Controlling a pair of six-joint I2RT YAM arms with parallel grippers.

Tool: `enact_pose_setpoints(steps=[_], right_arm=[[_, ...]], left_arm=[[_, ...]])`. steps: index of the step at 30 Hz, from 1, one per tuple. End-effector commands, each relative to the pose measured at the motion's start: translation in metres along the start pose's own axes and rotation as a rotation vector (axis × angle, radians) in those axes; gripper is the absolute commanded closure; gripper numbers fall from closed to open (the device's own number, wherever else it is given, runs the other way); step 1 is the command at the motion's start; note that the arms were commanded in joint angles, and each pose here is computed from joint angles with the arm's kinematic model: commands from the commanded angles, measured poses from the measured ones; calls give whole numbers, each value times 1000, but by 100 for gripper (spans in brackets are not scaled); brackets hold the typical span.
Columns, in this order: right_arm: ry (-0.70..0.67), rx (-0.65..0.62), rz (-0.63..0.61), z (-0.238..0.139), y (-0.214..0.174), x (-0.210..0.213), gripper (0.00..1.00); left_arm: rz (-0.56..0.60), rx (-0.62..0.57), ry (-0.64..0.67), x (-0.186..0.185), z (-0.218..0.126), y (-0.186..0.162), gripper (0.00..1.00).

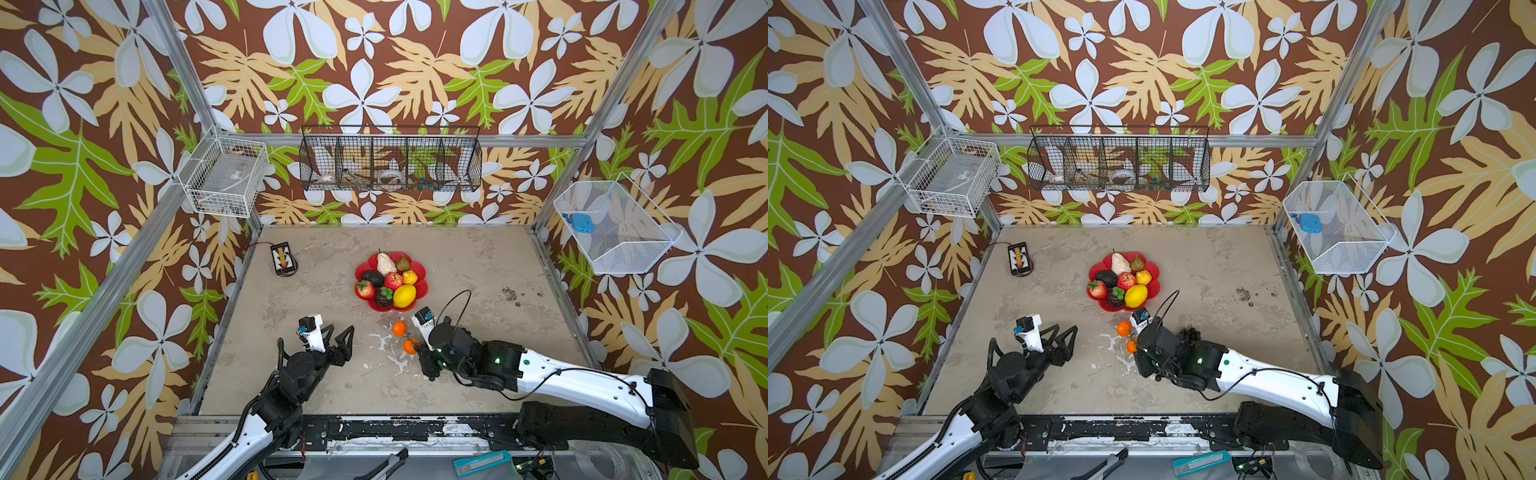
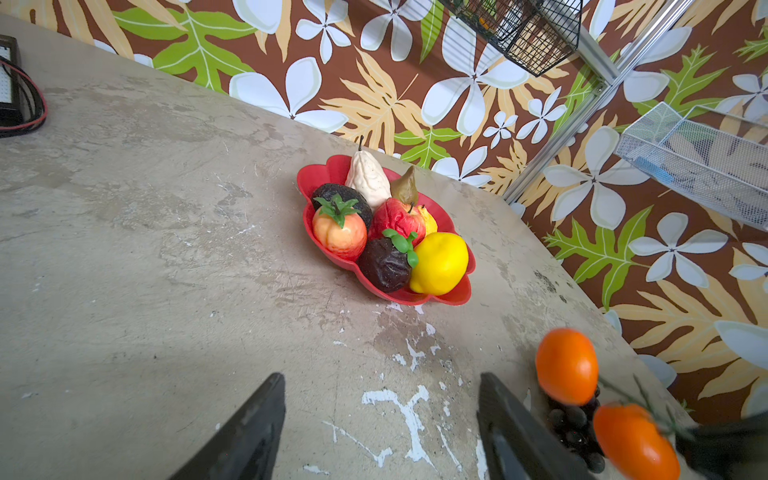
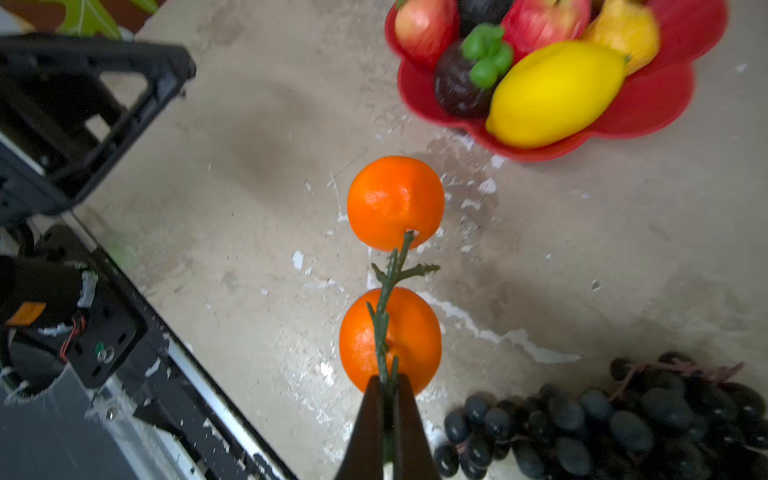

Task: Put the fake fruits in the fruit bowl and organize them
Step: 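Carry the tangerines to the red plate with the right gripper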

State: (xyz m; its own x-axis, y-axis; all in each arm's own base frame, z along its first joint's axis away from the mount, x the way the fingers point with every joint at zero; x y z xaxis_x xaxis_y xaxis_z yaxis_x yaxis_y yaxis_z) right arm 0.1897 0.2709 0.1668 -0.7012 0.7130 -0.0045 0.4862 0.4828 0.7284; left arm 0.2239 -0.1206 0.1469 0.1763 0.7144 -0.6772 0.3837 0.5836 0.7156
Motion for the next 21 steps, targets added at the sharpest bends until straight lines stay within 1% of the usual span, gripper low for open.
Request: enact_pose_setpoints(steps=[1, 5, 8, 13, 18, 21], right_arm=[[-71, -31, 1, -1, 19, -24, 100], [-120, -55, 20, 3, 42, -57, 100], [-151, -39, 32, 13, 52, -82, 100], [-166, 7, 97, 34, 55, -121, 100], [-171, 33, 163, 54, 58, -145, 100], [-173, 60, 201, 67, 53, -157, 100]], left_arm=[[0, -15, 6, 1, 0, 3, 26], [0, -14, 6, 1, 0, 3, 26], [0, -17, 7, 1, -1, 4, 25], [-3, -24, 3, 0, -3, 5, 24], [-6, -30, 0, -1, -4, 7, 24], [-6, -28, -2, -1, -4, 7, 24]])
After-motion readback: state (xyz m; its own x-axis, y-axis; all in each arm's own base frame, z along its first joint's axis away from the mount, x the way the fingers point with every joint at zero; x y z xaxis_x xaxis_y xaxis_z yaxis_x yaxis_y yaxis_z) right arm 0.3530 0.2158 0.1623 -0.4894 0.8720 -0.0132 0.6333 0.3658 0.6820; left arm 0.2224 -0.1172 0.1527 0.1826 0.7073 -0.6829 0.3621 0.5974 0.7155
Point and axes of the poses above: each gripper's point midway between its finger pads, its own z axis out along the fingers, its own x axis along the line the jaws close on, y = z × x, the point moved 1 cm from there along -z, back along the fingers, and after that the axes turned 15 degrees about -z, right-handed, at the moved point
